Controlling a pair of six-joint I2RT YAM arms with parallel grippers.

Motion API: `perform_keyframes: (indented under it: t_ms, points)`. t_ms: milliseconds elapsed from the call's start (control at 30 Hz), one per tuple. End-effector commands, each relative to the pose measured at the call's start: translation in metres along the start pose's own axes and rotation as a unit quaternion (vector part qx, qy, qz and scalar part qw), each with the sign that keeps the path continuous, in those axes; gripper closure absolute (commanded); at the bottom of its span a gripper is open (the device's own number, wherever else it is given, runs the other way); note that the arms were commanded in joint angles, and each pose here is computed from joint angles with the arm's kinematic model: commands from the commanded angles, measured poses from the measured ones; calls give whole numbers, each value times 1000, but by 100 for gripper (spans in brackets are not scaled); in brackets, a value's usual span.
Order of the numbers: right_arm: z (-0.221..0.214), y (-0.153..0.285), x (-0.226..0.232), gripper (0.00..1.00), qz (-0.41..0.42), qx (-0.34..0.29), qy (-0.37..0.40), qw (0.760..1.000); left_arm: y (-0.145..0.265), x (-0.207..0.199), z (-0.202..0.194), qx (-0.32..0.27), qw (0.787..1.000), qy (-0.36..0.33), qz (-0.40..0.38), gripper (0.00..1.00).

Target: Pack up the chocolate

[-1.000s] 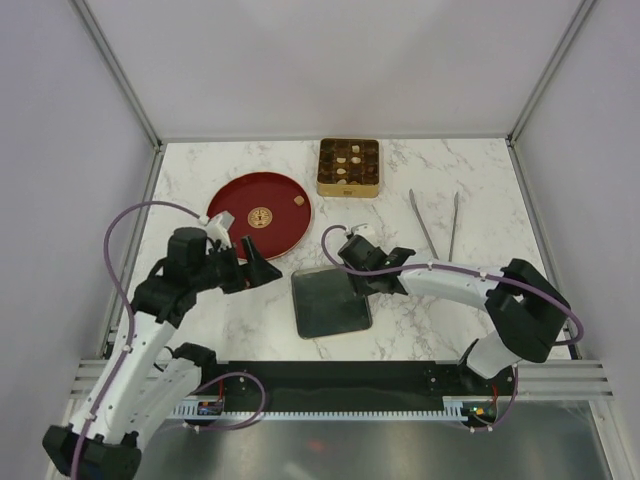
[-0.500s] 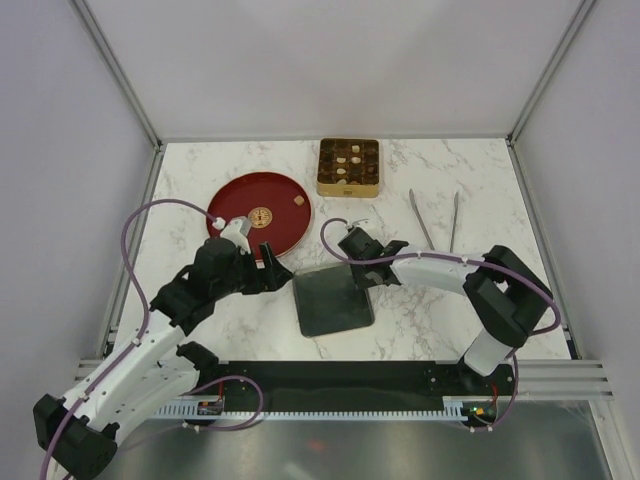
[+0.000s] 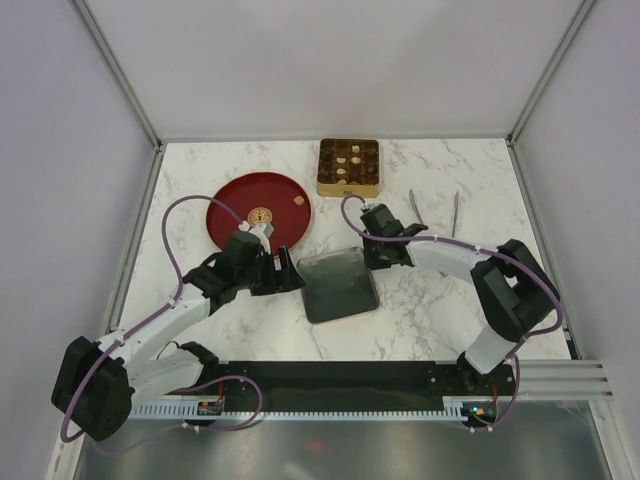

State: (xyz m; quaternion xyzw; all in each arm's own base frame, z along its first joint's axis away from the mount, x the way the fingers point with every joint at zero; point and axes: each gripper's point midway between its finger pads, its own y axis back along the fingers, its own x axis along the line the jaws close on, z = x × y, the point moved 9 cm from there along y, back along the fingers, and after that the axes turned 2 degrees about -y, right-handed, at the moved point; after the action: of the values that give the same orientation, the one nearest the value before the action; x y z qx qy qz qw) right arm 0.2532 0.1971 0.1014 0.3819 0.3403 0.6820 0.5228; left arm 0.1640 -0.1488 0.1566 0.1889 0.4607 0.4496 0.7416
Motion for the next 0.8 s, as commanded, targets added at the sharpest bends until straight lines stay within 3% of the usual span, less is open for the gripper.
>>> perform_keyframes:
  t_ms: [0,367,500,767]
  points:
    - [21,31,8,100,52,-47,-3,998,5,-21,15,-13,999,8,-49,18]
    - [33,92,14,100,132,-106,-29,985,13,-31,17,9,997,7,-77,19]
    - [34,103,17,100,157,-112,-24,981,22,-35,25,-20,997,10,-77,21]
    - [33,114,14,100,181,-116,-24,976,27,-38,27,-26,996,4,-82,43]
